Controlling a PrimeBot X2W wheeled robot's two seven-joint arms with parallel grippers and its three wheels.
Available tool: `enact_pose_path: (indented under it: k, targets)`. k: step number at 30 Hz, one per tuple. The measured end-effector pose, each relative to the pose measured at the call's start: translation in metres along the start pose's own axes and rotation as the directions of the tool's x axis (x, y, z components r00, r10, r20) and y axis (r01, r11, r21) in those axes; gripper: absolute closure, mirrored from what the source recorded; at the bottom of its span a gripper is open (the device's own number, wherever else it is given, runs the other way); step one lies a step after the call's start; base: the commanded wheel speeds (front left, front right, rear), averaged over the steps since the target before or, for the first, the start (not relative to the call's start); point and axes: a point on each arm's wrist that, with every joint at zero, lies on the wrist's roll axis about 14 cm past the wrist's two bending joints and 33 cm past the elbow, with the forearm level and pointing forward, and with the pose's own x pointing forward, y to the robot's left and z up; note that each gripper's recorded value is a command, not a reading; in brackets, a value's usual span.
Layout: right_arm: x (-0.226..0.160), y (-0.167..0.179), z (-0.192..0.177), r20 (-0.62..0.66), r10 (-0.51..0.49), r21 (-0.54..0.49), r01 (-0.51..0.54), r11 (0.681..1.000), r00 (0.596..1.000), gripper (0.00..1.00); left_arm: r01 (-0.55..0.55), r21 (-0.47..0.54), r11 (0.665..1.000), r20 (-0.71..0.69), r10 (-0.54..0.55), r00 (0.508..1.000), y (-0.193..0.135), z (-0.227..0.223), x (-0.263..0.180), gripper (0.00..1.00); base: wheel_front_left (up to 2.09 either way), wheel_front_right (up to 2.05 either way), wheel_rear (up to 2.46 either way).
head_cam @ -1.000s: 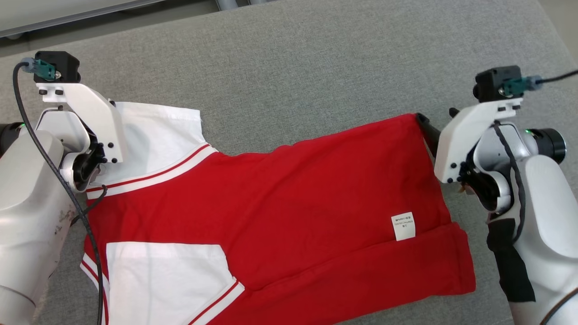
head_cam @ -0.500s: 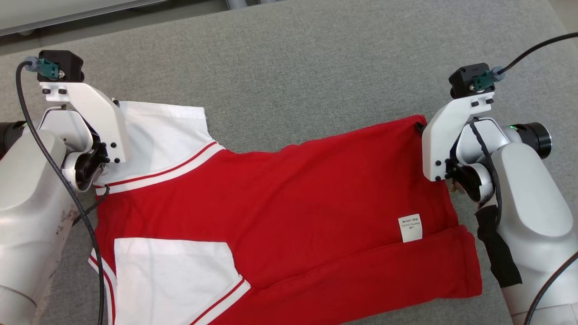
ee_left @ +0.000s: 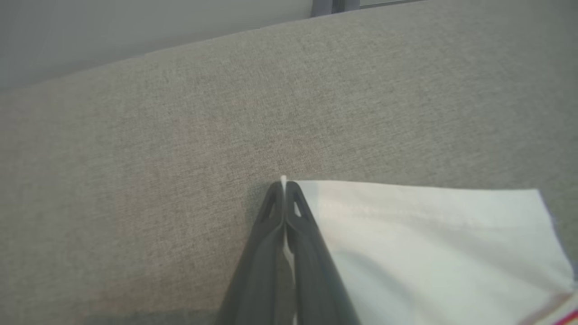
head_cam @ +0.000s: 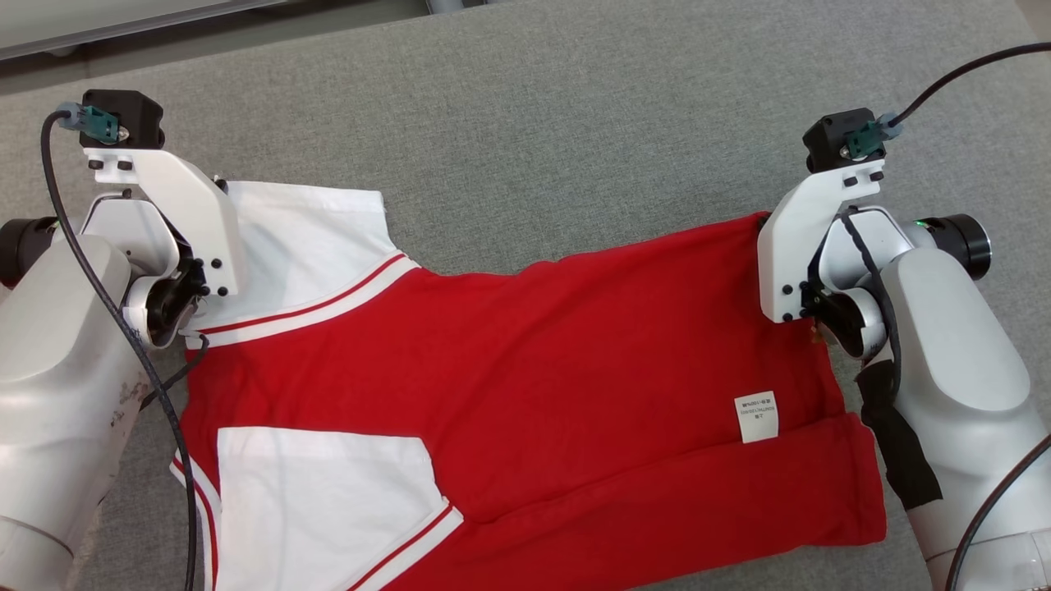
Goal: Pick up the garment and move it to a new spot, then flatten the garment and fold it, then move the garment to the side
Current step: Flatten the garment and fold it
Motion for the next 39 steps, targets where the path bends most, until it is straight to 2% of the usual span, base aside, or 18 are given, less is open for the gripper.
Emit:
enact_pose_path:
  k: [10,19,22,28,33,39]
  targets:
    - [-0.013,0.002,0.011,0.089,0.009,0.003,-0.010,1.000,0.996,1.00,0.058,-0.027,0.998,0.100,-0.055,0.994,-0.010,0.022,-0.017,1.00,0.00,0.00,0.00]
    - [-0.040,0.003,0.019,0.201,0.021,-0.003,-0.021,1.000,0.979,1.00,0.189,-0.115,0.975,0.250,-0.156,0.956,-0.023,0.043,-0.066,1.00,0.00,0.00,0.00]
    - [-0.048,0.008,0.016,0.218,0.034,-0.012,-0.032,0.999,0.975,1.00,0.184,-0.132,0.974,0.298,-0.138,0.944,-0.018,0.042,-0.087,1.00,0.00,0.00,0.00]
    - [-0.062,0.011,0.008,0.238,0.041,-0.023,-0.036,0.999,0.970,1.00,0.230,-0.230,0.946,0.371,-0.133,0.919,-0.026,0.017,-0.126,1.00,0.00,0.00,0.00]
    - [-0.070,0.014,-0.004,0.217,0.047,-0.030,-0.041,0.999,0.975,1.00,0.221,-0.306,0.926,0.340,-0.110,0.934,-0.033,-0.024,-0.147,1.00,0.00,0.00,0.00]
    - [-0.070,0.003,-0.034,0.132,0.021,-0.012,-0.020,1.000,0.991,1.00,0.230,-0.405,0.885,0.325,-0.095,0.941,-0.045,-0.059,-0.169,1.00,0.00,0.00,0.00]
